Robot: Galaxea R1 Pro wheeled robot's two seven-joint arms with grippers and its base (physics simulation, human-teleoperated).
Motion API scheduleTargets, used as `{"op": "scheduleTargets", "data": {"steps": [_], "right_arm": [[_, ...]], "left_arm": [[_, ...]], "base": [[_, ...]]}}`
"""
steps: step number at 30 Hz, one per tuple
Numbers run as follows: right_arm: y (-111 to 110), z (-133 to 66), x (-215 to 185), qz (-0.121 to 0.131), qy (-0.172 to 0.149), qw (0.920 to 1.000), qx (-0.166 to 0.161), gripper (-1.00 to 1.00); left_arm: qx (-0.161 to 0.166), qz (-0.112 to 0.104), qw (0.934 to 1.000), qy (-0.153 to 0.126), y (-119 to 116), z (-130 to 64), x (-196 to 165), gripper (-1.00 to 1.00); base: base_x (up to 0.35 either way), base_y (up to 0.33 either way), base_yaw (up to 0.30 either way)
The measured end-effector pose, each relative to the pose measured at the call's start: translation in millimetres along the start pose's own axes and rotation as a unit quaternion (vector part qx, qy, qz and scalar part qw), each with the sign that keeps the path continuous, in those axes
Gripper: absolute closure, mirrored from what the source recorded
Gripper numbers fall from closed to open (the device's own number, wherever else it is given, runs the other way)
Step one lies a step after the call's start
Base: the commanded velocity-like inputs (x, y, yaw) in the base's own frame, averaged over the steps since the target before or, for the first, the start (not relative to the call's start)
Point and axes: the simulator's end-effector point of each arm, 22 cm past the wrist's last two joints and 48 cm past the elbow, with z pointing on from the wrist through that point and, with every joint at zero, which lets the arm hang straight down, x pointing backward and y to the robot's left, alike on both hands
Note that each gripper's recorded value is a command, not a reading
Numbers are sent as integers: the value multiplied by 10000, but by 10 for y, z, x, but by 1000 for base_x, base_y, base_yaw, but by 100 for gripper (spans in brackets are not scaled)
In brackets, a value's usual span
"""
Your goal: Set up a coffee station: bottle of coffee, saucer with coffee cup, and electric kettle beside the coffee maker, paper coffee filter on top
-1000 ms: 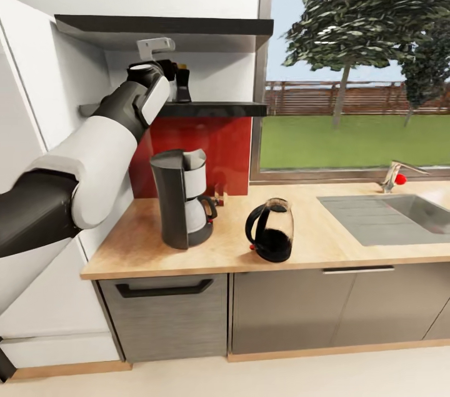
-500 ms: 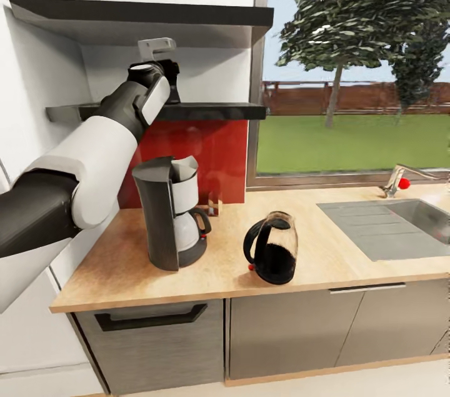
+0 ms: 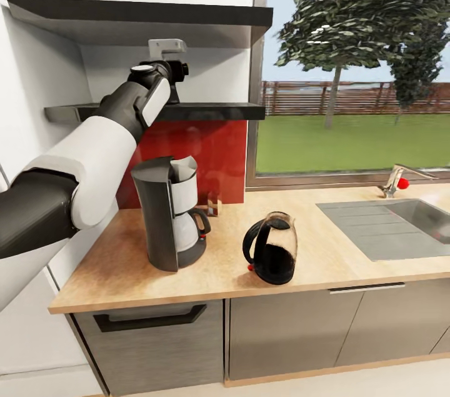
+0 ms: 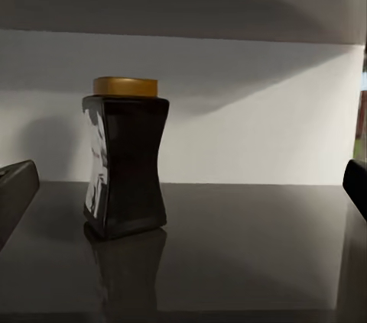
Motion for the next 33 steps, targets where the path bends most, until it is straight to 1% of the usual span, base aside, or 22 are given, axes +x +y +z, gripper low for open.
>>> {"op": "scheduleTargets", "data": {"steps": [3,6,11,16,18,20,22,23,28,33], "right_arm": [[1,0,4,-10,6,10000,-3,-100],[0,-3,7,-14,7,10000,-3,-100],[1,-3,7,-15,8,10000,-5,-100],[14,1,8,-20,13,10000,-15,-100],[17,0,8,-20,11,10000,-17,-100],[25,0,10,-20,12,10000,-21,-100],[27,2,9,-20,15,10000,-23,-100],[27,0,9,-20,11,10000,-23,-100],[27,1,9,-20,13,10000,-24,-100],[27,1,9,-20,13,10000,-24,-100]], "left_arm": [[-33,6,10000,17,54,9,6,-100],[-129,21,9999,18,203,22,2,-100],[-142,27,9999,11,225,24,-2,-100],[-142,35,9999,-14,224,29,-11,-100],[-147,33,9999,-5,232,27,-11,-100],[-167,99,9998,-14,242,26,-16,-100],[-202,243,9995,-59,253,30,-32,-100],[-211,277,9994,-80,256,24,-50,-100],[-228,320,9991,-182,268,14,-138,-100],[-247,320,9990,-185,297,14,-148,-100]], "base": [[24,0,0],[253,0,0],[302,0,0],[28,0,0],[193,0,0],[278,0,0],[85,0,0],[53,0,0],[18,4,0],[81,57,0]]}}
